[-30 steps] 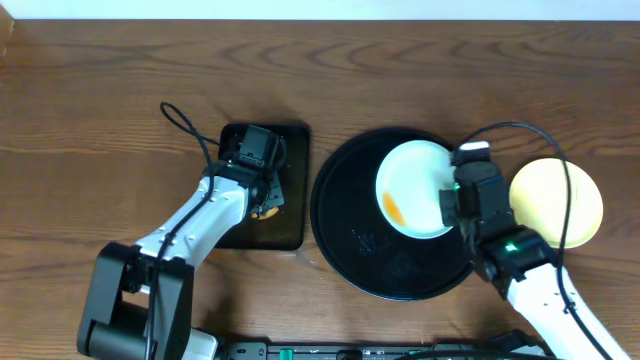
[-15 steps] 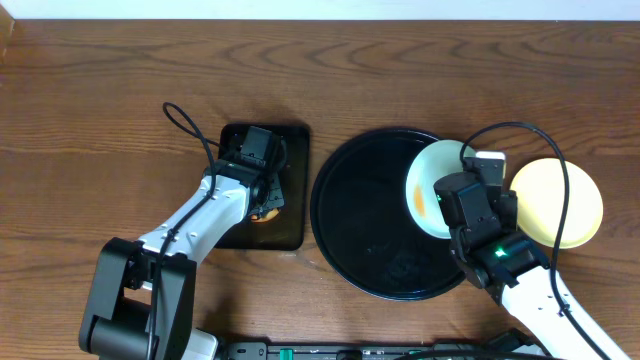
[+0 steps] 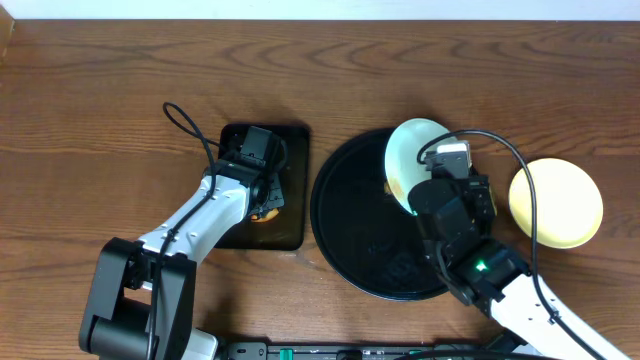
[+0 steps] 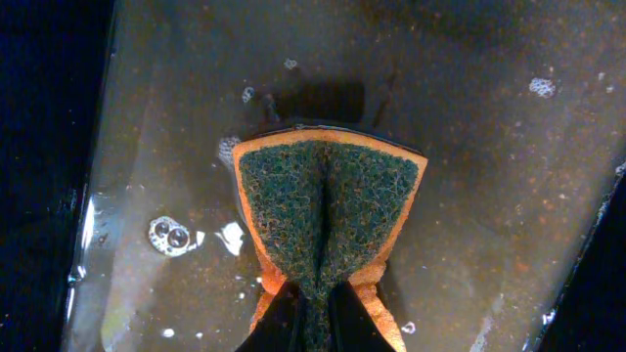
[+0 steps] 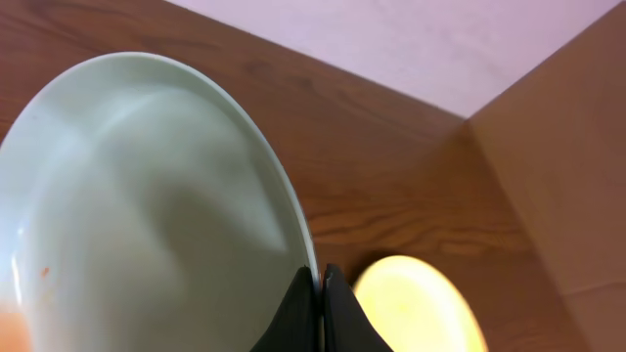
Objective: Clean dirty plates on tray and stack at the side
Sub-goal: 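Lift the white plate with right gripper and stack it on the yellow plate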
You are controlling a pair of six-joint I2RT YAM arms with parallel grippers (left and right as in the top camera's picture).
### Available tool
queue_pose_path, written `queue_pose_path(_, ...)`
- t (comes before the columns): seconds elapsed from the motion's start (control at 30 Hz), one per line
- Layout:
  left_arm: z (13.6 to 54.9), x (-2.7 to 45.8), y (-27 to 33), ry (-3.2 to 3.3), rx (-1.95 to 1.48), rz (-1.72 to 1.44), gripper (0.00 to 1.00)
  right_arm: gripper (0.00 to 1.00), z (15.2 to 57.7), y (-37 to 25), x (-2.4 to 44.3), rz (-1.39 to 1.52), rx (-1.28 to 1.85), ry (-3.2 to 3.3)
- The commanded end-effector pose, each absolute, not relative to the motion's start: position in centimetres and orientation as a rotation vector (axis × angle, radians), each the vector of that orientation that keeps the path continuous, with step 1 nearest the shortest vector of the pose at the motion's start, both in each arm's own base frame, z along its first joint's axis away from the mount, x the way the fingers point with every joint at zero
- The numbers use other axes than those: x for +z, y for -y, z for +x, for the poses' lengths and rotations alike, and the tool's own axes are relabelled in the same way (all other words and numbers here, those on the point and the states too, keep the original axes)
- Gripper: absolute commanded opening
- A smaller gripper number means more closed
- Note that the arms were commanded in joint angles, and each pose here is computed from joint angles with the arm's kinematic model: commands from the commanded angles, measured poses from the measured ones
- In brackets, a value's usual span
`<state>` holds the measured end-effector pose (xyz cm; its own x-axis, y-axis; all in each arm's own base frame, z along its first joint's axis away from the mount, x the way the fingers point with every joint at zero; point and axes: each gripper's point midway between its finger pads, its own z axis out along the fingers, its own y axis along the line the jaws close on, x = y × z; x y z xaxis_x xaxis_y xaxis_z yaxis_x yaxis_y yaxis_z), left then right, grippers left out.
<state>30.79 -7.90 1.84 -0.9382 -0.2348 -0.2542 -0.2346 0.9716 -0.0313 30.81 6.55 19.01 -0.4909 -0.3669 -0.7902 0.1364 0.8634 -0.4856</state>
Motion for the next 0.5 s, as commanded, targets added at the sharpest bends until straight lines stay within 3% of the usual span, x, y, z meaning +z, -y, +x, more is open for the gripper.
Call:
queue_pose_path(0.0, 30.4, 1.4, 7.6, -2.878, 0.015, -0.335, 0.07, 0.01, 30.7, -4.4, 21.1, -0.07, -0.714, -1.944)
queue_pose_path(0.2, 30.4, 1.4, 7.6, -2.879, 0.015, -0.326, 0.07, 0.01, 30.6, -0.1, 20.0, 0.195, -0.702, -1.984)
queue_pose_path(0.47, 30.5, 1.4, 7.5, -2.892, 0.049, -0.096, 0.07, 0.01, 30.8, 5.1, 15.8, 0.519, -0.451, -2.15)
